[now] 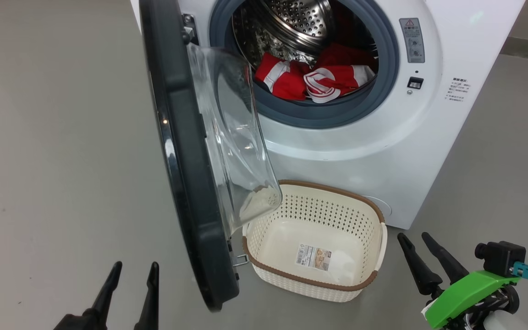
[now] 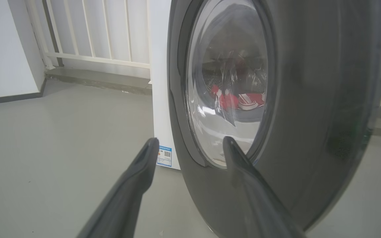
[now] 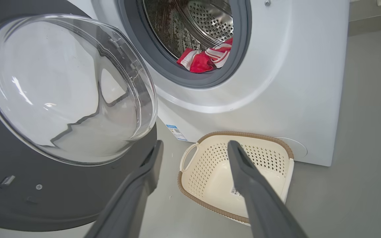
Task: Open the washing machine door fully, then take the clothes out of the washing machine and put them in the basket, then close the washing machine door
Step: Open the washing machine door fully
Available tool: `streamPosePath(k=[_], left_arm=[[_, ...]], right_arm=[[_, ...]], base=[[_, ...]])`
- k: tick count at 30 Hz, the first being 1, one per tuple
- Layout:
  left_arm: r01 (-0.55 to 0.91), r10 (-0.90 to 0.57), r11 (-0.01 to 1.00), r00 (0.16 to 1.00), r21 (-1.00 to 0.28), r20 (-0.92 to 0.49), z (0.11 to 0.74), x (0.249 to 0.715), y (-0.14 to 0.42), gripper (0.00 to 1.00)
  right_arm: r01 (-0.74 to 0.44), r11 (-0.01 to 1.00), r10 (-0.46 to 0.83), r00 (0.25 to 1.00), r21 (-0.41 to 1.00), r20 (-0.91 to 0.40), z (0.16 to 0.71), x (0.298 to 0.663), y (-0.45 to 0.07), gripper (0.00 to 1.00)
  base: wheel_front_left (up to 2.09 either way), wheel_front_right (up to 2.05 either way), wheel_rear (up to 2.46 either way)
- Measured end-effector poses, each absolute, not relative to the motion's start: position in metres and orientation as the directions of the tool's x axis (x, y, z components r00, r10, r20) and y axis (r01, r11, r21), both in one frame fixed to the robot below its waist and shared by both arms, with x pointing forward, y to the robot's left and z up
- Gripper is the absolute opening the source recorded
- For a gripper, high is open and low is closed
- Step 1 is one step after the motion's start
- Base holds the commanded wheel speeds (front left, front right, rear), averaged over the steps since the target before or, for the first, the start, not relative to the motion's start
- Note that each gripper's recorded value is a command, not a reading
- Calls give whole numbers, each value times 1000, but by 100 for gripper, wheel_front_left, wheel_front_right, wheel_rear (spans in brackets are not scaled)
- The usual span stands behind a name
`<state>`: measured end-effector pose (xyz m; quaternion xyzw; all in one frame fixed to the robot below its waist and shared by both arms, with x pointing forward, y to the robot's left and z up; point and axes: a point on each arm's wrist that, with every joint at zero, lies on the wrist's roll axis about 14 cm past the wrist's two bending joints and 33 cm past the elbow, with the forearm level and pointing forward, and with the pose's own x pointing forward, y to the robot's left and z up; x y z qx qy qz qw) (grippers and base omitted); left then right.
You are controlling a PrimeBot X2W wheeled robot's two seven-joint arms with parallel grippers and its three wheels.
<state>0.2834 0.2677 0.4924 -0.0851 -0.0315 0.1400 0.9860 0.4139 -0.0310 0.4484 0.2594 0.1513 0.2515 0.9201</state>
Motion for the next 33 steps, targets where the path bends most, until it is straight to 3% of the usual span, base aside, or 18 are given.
streamPosePath(k=[20, 33], left_arm=[[-279, 287, 944, 958, -174, 24, 488, 283, 269, 100], [-280, 289, 944, 957, -175, 27, 489, 282, 269, 100]], right_arm=[[-423, 841, 458, 889, 337, -27, 470, 406, -44, 100], [-378, 875, 423, 901, 302, -99, 447, 393, -55, 100]], base=[[0, 0, 0], [0, 0, 0]])
